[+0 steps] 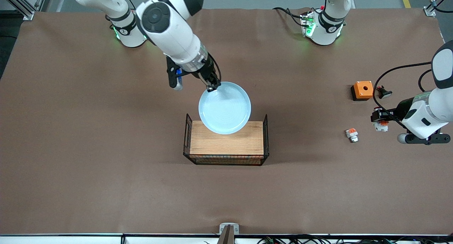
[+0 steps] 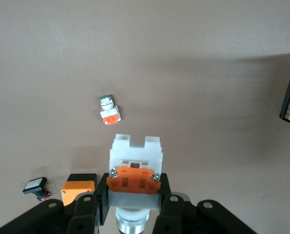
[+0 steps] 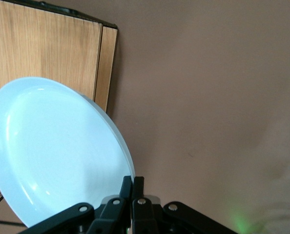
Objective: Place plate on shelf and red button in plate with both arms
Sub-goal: 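Lower the plate onto the tray while the left gripper carries the switch over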
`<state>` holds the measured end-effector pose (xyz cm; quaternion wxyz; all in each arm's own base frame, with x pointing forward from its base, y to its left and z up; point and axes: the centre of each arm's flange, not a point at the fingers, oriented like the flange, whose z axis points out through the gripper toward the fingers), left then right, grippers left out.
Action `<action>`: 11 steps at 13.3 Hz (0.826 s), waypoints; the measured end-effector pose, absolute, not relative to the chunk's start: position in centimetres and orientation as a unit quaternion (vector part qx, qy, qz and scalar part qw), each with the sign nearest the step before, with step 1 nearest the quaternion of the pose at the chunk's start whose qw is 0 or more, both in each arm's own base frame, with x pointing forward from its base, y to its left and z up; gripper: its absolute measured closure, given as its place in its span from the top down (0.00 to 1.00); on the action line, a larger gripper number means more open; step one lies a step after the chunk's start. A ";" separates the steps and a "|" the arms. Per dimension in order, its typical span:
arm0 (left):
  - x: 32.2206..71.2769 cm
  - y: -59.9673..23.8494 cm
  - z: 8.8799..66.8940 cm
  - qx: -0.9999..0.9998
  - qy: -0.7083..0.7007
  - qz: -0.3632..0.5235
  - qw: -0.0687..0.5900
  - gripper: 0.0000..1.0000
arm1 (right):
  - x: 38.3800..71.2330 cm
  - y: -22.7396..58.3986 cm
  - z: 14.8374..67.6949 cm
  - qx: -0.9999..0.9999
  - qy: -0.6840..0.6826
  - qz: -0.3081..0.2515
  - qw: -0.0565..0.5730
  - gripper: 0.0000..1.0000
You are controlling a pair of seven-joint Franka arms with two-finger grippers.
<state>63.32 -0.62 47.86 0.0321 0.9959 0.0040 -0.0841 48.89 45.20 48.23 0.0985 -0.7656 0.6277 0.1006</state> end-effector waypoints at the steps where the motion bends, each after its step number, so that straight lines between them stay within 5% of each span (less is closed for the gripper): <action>1: 63.3 -0.6 47.9 0.996 0.004 -0.084 0.032 0.41 | 48.8 45.9 47.1 -0.767 0.628 0.091 0.093 0.03; 11: 63.4 -3.1 48.8 0.996 0.002 -0.076 0.035 0.41 | 50.9 47.3 40.6 -0.760 0.637 0.072 0.103 0.03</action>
